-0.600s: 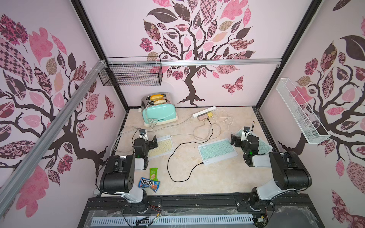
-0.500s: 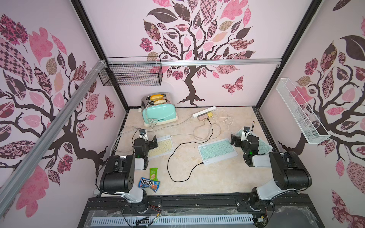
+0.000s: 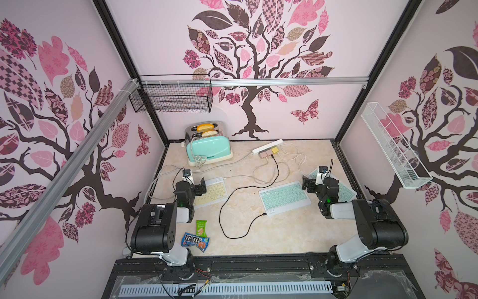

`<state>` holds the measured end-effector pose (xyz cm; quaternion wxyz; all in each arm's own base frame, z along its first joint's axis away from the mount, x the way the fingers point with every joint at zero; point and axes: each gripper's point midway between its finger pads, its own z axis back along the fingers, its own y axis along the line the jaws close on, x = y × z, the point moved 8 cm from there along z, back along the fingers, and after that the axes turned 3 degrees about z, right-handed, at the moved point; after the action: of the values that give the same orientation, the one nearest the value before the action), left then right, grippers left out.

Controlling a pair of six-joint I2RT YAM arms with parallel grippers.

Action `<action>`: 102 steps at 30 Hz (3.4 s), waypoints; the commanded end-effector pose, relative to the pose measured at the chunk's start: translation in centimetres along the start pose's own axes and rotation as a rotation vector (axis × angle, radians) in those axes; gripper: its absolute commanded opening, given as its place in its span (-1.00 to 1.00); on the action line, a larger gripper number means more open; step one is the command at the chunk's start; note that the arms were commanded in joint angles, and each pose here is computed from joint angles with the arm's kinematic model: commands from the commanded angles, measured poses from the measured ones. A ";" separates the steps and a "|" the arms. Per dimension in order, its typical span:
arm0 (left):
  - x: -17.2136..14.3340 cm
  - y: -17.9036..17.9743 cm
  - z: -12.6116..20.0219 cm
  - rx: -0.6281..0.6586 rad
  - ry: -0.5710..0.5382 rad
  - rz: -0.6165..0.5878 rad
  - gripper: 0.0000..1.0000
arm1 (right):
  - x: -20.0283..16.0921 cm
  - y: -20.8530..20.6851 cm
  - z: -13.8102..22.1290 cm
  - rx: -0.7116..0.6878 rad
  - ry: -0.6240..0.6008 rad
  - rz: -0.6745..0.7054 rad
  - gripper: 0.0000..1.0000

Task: Unplug the wireless keyboard
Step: Pick up the socket from the center of the board.

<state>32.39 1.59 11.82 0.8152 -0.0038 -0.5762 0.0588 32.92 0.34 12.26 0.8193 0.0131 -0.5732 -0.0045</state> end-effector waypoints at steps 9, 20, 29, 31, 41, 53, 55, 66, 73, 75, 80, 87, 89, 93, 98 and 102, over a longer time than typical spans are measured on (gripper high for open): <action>0.7 0.0 0.0 -0.002 -0.025 0.002 0.97 | 0.8 -0.1 0.0 0.005 -0.030 -0.005 0.99; 0.7 0.2 0.0 -0.006 -0.022 0.010 0.96 | 0.8 0.0 -0.1 0.005 -0.028 -0.006 0.99; 4.9 -1.5 2.1 -0.007 -0.031 -0.060 0.70 | 3.7 0.8 2.4 -0.082 -0.086 0.031 0.99; 5.9 -1.6 2.5 0.006 -0.026 -0.033 0.70 | 5.5 0.1 2.9 -0.168 0.001 -0.045 0.99; 7.1 -9.1 0.5 -0.310 0.172 -0.107 0.60 | 6.2 3.9 4.1 0.176 0.248 -0.400 0.78; 8.0 -19.2 -6.8 -0.560 0.300 -0.399 0.51 | 5.2 6.0 3.0 0.239 0.413 -0.433 0.69; 8.0 -20.6 -8.0 -0.591 0.306 -0.403 0.52 | 5.2 6.3 2.9 0.248 0.420 -0.432 0.69; 6.2 -26.1 -13.9 -0.663 0.389 -0.417 0.47 | 6.1 7.4 2.8 0.323 0.420 -0.456 0.69; 5.6 -28.1 -16.8 -0.710 0.452 -0.282 0.45 | 6.9 7.7 2.8 0.346 0.414 -0.458 0.69; 5.2 -28.4 -17.5 -0.701 0.460 -0.264 0.46 | 7.0 7.8 2.8 0.354 0.416 -0.456 0.69; 4.8 -28.5 -19.3 -0.617 0.478 -0.244 0.46 | 7.1 8.0 2.7 0.379 0.417 -0.466 0.69; 4.5 -28.8 -20.6 -0.592 0.543 -0.223 0.47 | 7.6 8.2 2.4 0.392 0.422 -0.474 0.69; 4.2 -28.9 -20.5 -0.617 0.575 -0.218 0.45 | 8.2 8.3 2.4 0.403 0.416 -0.482 0.69; 3.4 -28.5 -20.4 -0.621 0.648 -0.193 0.45 | 10.0 8.6 2.4 0.430 0.397 -0.486 0.70; 2.7 -27.7 -19.9 -0.662 0.714 -0.170 0.24 | 12.0 8.8 2.9 0.456 0.366 -0.484 0.69; 3.1 -27.7 -19.5 -0.682 0.691 -0.193 0.06 | 12.6 8.7 3.4 0.448 0.346 -0.476 0.69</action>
<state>54.78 -24.55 9.97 0.9157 -0.2255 -0.2643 -0.2020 34.38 8.55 24.06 0.8612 0.3215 -0.3867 -0.0736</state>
